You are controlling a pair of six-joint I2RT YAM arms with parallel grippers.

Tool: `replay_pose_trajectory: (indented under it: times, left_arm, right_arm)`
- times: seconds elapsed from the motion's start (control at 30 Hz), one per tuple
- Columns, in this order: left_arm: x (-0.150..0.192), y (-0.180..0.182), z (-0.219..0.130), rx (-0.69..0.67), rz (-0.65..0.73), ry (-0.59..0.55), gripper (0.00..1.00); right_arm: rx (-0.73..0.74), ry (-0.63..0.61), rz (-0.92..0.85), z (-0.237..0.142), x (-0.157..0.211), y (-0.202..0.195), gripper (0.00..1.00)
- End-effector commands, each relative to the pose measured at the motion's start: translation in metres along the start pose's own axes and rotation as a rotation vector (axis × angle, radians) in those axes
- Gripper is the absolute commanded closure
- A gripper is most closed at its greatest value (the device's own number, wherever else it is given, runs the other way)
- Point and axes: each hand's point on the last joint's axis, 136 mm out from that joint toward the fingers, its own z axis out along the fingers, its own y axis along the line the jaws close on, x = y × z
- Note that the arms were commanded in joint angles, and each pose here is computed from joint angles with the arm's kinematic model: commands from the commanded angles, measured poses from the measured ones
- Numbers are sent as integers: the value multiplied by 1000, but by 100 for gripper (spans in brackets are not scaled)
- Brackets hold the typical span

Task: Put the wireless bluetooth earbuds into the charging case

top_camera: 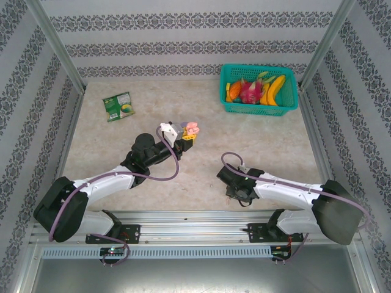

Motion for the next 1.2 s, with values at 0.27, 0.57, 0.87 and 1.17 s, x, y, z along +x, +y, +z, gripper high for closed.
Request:
replay_pose_trajectory:
  times: [0.27,0.57,0.87,1.17]
  left_arm:
    - [-13,4,-3,-13,16,-31,100]
    - [-12,5,-2,-14,13,-32,100]
    - [-12,5,-5,-20,17,-31,100]
    - [-12,5,-7,-24,20,-31,100]
  right_arm:
    - [-90,-54,14,-20,-5,11,57]
    - [-129,-24,24,-31,8,12,56]
    - [-51,8,-37,-13,23,19,56]
    - [-39,18,-59,-6,30,26,59]
